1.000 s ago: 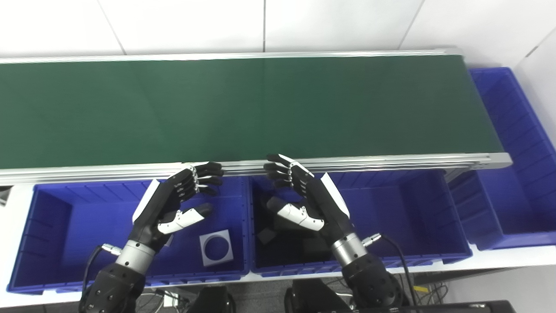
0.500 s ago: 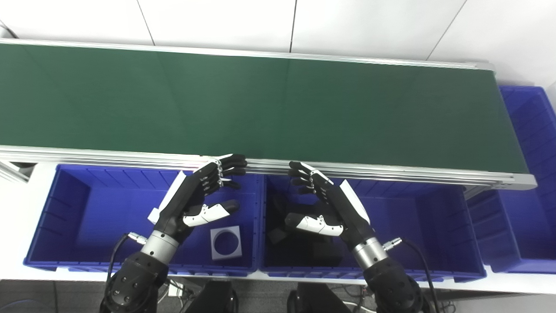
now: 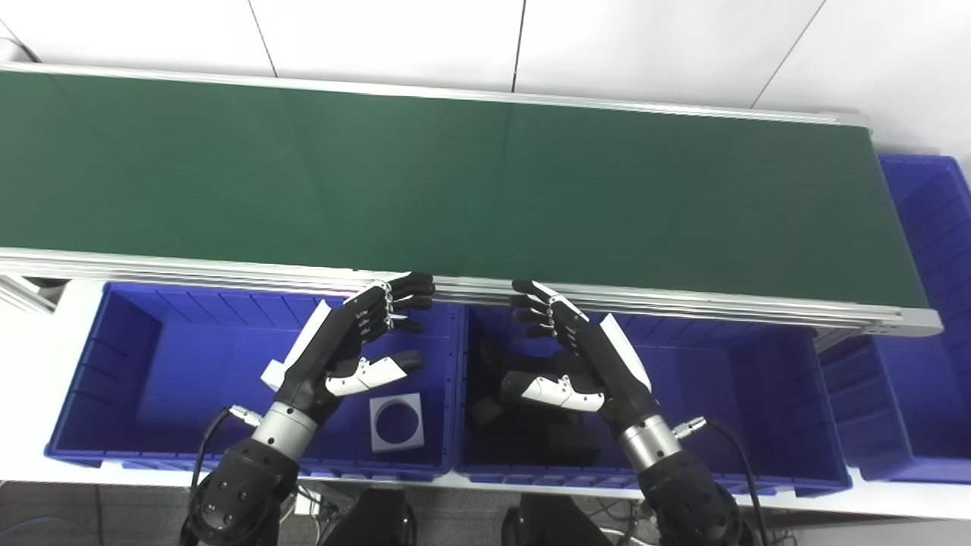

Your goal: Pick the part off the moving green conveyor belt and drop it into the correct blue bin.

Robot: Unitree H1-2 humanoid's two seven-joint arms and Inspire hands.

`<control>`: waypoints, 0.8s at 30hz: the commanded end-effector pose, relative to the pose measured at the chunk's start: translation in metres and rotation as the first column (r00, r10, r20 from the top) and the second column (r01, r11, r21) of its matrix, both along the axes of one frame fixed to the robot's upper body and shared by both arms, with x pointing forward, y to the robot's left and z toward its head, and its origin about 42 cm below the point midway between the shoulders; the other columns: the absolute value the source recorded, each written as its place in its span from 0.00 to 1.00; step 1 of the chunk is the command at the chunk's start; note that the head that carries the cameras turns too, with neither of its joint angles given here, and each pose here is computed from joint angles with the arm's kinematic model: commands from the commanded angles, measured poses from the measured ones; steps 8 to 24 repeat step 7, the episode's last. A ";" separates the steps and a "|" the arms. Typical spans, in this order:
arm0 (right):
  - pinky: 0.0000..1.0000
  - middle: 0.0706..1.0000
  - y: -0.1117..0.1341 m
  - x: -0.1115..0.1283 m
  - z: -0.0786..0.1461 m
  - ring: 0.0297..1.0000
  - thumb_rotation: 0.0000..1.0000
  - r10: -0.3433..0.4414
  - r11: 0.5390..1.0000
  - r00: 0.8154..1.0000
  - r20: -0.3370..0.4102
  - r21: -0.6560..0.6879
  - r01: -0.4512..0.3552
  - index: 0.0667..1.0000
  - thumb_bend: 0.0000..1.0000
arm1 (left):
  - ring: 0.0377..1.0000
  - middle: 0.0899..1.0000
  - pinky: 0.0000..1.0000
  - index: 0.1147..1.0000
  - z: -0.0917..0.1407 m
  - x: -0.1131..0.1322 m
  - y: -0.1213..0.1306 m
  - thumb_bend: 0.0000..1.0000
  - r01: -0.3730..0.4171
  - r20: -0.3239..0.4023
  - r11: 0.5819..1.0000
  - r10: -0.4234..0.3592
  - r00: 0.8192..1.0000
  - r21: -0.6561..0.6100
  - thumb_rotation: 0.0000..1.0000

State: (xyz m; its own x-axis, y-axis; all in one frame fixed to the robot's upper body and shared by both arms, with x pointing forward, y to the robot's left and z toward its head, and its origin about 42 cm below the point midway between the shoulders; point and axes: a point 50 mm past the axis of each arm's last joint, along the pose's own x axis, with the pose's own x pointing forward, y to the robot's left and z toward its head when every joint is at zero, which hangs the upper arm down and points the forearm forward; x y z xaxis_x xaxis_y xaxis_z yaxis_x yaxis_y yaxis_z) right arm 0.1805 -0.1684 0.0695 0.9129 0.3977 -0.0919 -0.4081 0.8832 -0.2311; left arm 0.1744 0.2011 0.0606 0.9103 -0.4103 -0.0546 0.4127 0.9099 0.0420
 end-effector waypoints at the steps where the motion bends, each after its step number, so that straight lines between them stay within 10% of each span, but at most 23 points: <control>1: 0.74 0.83 0.003 0.003 0.008 0.80 0.54 0.001 0.999 0.997 0.074 0.036 -0.004 0.87 0.81 | 0.76 0.78 0.64 0.77 0.009 0.005 -0.001 0.87 0.001 0.067 1.000 0.000 0.998 -0.011 0.53; 24: 0.74 0.82 0.003 0.004 0.007 0.80 0.54 -0.012 0.999 0.997 0.080 0.045 0.009 0.87 0.82 | 0.75 0.78 0.64 0.77 0.006 0.007 -0.001 0.88 0.003 0.067 1.000 -0.002 0.998 -0.014 0.53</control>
